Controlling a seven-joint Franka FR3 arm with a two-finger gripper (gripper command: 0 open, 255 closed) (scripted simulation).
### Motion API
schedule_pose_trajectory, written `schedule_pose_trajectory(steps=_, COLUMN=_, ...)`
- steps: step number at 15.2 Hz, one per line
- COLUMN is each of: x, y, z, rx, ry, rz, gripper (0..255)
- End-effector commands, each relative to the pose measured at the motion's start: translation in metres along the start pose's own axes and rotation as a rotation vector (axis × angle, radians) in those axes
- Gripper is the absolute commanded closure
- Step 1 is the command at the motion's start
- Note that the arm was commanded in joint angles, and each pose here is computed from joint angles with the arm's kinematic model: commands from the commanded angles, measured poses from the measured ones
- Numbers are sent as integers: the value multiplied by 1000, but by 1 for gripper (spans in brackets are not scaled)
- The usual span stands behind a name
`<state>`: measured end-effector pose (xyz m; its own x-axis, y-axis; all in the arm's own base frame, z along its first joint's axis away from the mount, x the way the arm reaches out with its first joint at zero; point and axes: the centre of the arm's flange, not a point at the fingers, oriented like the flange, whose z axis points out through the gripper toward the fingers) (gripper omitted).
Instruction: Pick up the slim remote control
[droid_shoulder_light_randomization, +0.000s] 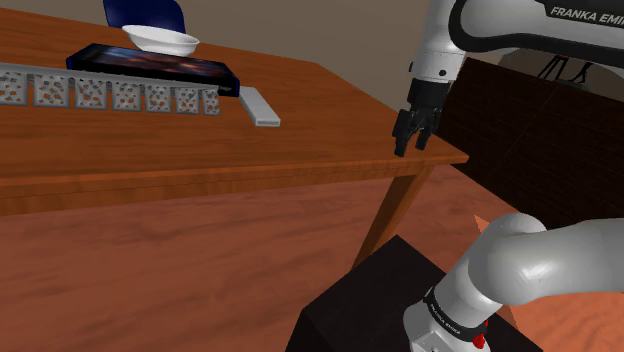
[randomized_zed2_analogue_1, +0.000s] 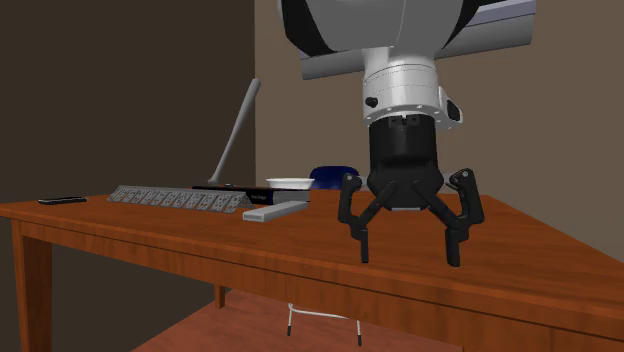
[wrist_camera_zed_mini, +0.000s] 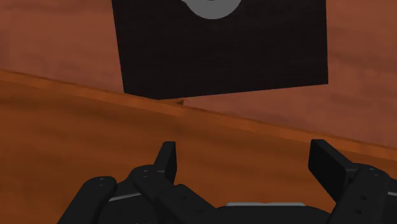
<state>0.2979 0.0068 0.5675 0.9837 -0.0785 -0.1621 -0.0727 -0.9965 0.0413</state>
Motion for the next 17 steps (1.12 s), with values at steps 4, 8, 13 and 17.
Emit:
schedule_pose_trajectory(steps=4, x=26, y=-26, z=-8, rx=3, ry=17, rz=3, gripper=0)
schedule_pose_trajectory(steps=8, x=61, y=-60, z=-20, rx=6, ry=40, rz=7, gripper=0)
schedule_pose_trajectory(steps=13, x=104, y=-102, z=-36, rx=10, ry=69, rz=12, gripper=0)
schedule_pose_trajectory(steps=17, x=138, y=-135, z=-49, rx=14, ry=92, rz=15, gripper=0)
